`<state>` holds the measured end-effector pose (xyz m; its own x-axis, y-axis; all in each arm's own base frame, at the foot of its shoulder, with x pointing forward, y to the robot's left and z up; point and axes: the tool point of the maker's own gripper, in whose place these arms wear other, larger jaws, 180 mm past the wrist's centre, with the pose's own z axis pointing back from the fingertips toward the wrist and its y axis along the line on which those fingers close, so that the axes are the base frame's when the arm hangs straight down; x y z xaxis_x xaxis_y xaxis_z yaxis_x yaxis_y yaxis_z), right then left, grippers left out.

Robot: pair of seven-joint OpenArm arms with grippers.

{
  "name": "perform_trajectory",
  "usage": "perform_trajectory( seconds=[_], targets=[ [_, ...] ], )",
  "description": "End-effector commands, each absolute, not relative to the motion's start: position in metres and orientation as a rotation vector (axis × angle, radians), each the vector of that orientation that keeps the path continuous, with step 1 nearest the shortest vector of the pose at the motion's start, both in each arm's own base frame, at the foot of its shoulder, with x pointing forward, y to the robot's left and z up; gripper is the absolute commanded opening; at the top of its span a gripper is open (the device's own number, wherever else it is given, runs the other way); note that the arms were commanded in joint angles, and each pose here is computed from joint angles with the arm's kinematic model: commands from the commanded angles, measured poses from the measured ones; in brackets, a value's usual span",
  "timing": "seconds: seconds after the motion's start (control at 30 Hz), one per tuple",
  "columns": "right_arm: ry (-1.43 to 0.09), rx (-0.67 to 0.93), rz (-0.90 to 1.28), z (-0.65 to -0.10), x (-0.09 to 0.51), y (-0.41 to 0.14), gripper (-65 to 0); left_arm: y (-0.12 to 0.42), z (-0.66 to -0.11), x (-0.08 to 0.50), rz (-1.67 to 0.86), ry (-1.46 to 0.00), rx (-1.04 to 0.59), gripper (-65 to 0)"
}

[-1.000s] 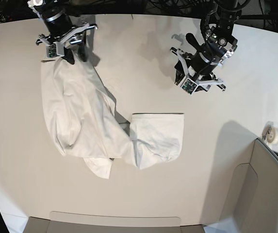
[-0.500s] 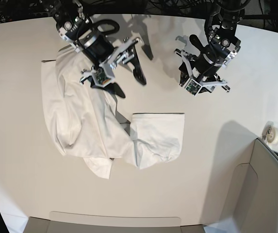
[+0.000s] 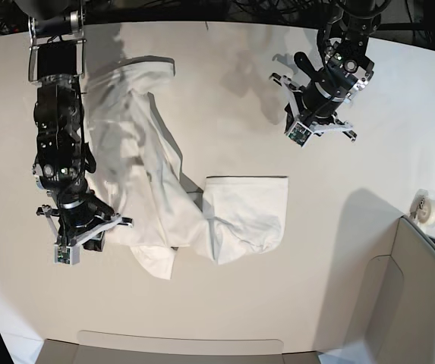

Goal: Layout the t-shirt on the table in an organized manner, then fold the t-shirt properly
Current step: 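Lower the left gripper onto the shirt's bunched fabric and grasp it, then pull the grasped fabric with both grippers to flatten the shirt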

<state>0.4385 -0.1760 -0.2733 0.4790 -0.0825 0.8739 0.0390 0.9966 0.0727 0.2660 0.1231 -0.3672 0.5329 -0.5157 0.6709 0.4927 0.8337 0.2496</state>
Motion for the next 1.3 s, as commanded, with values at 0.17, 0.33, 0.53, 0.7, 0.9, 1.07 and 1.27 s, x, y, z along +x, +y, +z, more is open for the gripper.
perform_trajectory(
  seconds=[0.17, 0.33, 0.53, 0.7, 0.9, 1.07, 1.27],
  targets=[
    [-0.989, 0.064, -0.014, -0.304, 0.456, -0.178, -57.9, 0.108, -0.343, 0.333, -0.521, -0.893, 0.026, -63.0],
    [-0.981, -0.012, 0.046, -0.307, 0.449, -0.184, -58.0, 0.081, -0.351, 0.377, -0.454, -0.831, -0.038, -63.0],
    [-0.990, -0.102, 0.120, -0.313, 0.414, -0.182, -58.0, 0.065, -0.396, 0.396, -0.425, -0.657, -0.086, -63.0],
    [-0.833, -0.154, 0.169, -0.340, 0.356, -0.181, -58.0, 0.074, -0.422, 0.413, -0.410, -0.544, -0.080, -63.0],
    [-0.697, -0.065, 0.411, -0.360, 0.283, -0.140, -58.1, 0.072, -0.419, 0.450, -0.391, -0.530, -0.100, -63.0],
    [-0.656, 0.081, 0.591, -0.370, 0.247, -0.064, -58.1, 0.032, -0.415, 0.470, -0.343, -0.569, -0.152, -63.0],
    [-0.658, 0.323, 0.940, -0.366, 0.210, 0.082, -58.1, -0.017, -0.408, 0.475, -0.344, -0.637, -0.225, -62.9]
  ],
)
